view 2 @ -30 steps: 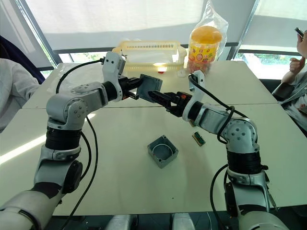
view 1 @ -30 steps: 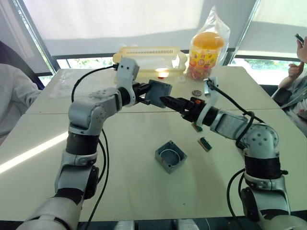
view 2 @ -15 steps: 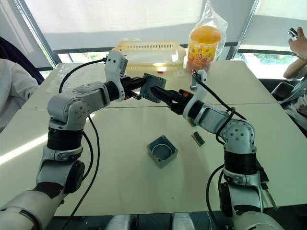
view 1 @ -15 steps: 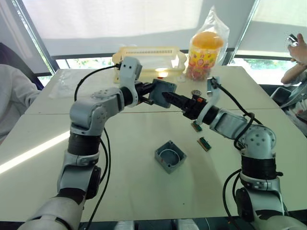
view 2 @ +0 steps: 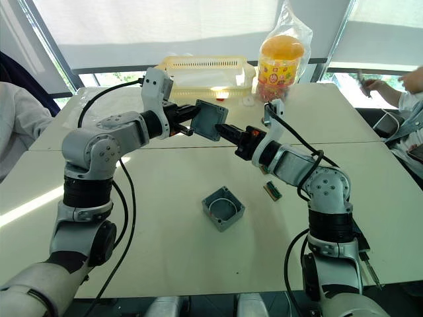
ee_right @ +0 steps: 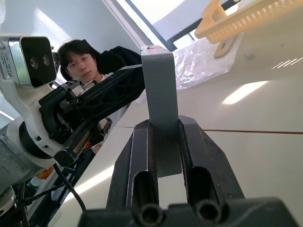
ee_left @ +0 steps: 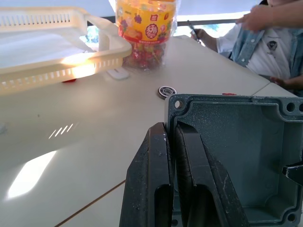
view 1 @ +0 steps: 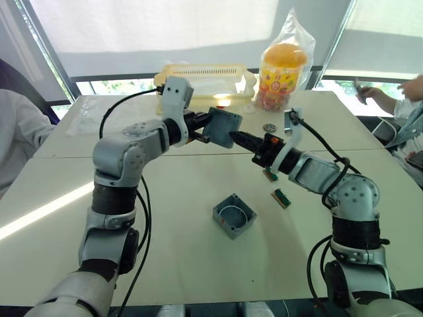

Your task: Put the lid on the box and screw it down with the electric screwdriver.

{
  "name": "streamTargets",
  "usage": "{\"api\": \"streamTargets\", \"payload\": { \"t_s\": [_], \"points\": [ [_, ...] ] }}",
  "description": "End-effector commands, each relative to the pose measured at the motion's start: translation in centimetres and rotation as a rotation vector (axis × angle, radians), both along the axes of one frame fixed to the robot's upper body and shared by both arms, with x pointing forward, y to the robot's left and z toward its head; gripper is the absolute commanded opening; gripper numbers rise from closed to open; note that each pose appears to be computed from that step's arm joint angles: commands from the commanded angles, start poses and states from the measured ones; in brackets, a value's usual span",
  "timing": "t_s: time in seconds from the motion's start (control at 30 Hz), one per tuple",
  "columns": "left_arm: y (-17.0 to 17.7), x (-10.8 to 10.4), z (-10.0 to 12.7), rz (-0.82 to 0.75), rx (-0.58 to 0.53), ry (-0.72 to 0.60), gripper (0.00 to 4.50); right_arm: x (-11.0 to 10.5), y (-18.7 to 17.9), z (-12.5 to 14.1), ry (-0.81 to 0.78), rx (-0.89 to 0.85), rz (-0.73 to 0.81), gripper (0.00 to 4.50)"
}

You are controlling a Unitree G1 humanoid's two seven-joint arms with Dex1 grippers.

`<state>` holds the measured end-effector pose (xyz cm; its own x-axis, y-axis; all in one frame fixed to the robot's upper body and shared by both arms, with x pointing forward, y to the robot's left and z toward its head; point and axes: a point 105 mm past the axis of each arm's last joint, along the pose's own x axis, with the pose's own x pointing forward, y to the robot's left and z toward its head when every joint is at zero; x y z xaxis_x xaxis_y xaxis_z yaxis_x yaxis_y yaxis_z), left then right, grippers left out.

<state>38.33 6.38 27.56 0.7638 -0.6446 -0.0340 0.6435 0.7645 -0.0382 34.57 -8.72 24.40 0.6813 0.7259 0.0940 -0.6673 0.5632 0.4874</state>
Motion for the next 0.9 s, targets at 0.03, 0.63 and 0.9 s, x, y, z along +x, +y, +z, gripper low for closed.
{"api": "streamTargets", "payload": {
  "t_s": [0.03,0.63,0.9],
  "points": [
    [-0.3,-1.1,1.6,-0.054,-0.015,-0.063,0.00,-0.5,0.0,1.2,-0.054,0.042,0.022,0.11],
    [6.5,-3.7,-1.3,-0.244,-0.077,0.000,3.04,-4.9,-3.0,1.5,-0.754,-0.602,-0.195,0.11],
    [6.1,-4.4,-4.3,-0.354,-0.020,0.047,3.04,-9.6,-2.5,-3.0,-1.198,-1.059,-0.199,0.11]
  ]
}}
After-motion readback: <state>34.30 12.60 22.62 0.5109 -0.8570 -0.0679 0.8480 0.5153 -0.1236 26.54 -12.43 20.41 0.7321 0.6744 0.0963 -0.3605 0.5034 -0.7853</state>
